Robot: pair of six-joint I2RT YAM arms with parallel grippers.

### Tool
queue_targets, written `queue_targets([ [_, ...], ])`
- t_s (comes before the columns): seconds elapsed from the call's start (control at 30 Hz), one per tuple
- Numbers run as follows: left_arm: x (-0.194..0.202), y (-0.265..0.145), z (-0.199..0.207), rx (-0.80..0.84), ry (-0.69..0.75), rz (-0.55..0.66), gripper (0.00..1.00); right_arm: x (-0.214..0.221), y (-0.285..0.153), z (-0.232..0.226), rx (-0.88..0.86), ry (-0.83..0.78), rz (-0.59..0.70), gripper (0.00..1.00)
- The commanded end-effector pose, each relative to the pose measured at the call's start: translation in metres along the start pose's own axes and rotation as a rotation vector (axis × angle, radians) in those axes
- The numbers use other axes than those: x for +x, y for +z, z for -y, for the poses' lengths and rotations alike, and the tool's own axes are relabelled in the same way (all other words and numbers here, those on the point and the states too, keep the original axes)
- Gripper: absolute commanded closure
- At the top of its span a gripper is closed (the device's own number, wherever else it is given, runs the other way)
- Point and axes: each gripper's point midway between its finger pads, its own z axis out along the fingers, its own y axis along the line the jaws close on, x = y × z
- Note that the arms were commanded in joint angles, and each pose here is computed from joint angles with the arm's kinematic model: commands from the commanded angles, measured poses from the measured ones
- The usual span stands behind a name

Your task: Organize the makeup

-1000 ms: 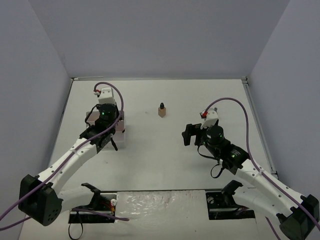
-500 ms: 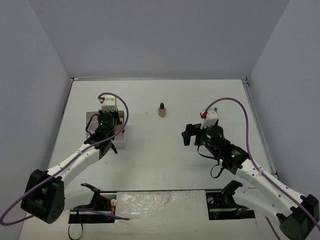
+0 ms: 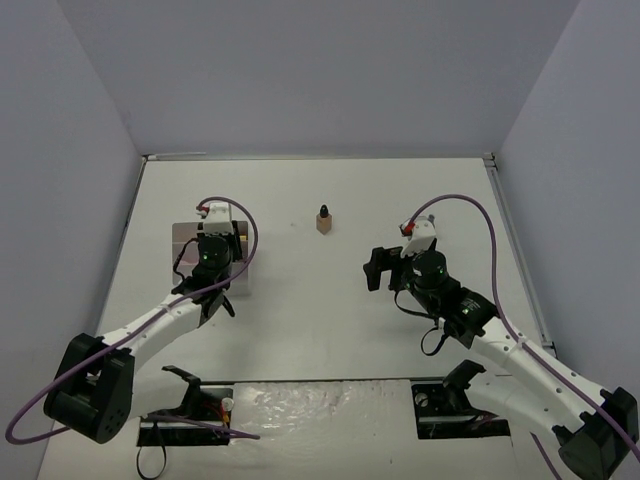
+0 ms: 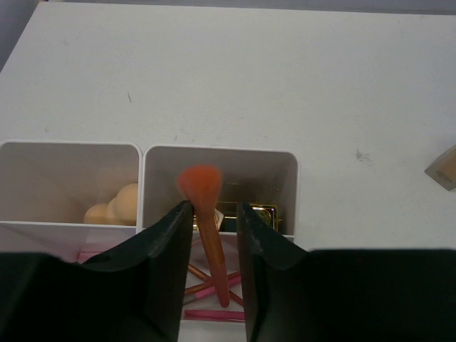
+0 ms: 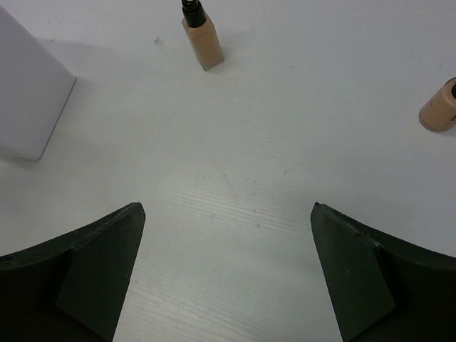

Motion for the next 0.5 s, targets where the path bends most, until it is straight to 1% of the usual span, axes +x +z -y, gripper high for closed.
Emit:
queue_targets([
  [0.0, -0.047, -0.006, -0.004, -0.019, -0.11, 0.118, 0.56, -0.023, 0.004, -0.004, -0.006, 0.017, 0.074, 0.0],
  [0.07, -0.048, -0.008, -0.005, -0.02, -0.114, 0.113, 0.47, -0.023, 0.007, -0.006, -0.016, 0.012, 0.072, 0.0],
  [0.1, -0.049, -0.008, -0.005, -0.019, -0.116, 0.109, 0.41, -0.025, 0.009, -0.009, -0.028, 0.009, 0.072, 0.0],
  [0.13, -0.052, -0.01, -0.005, -0.018, -0.122, 0.109, 0.37, -0.025, 0.011, -0.011, -0.036, 0.004, 0.071, 0.0],
  [0.2, -0.057, -0.013, -0.006, -0.021, -0.131, 0.103, 0.31, -0.028, 0.015, -0.016, -0.056, -0.009, 0.069, 0.0],
  [0.27, -0.056, -0.017, -0.007, -0.025, -0.128, 0.062, 0.24, -0.031, 0.023, -0.023, -0.082, -0.032, 0.071, 0.0],
  [0.37, -0.066, -0.025, -0.005, -0.015, -0.136, 0.007, 0.15, -0.037, 0.037, -0.033, -0.124, -0.073, 0.087, 0.01],
  [0.4, -0.069, -0.028, -0.003, -0.005, -0.137, -0.011, 0.14, -0.04, 0.042, -0.035, -0.128, -0.084, 0.096, 0.01],
  [0.47, -0.081, -0.036, 0.003, 0.027, -0.14, -0.049, 0.06, -0.044, 0.053, -0.04, -0.142, -0.11, 0.104, 0.02],
])
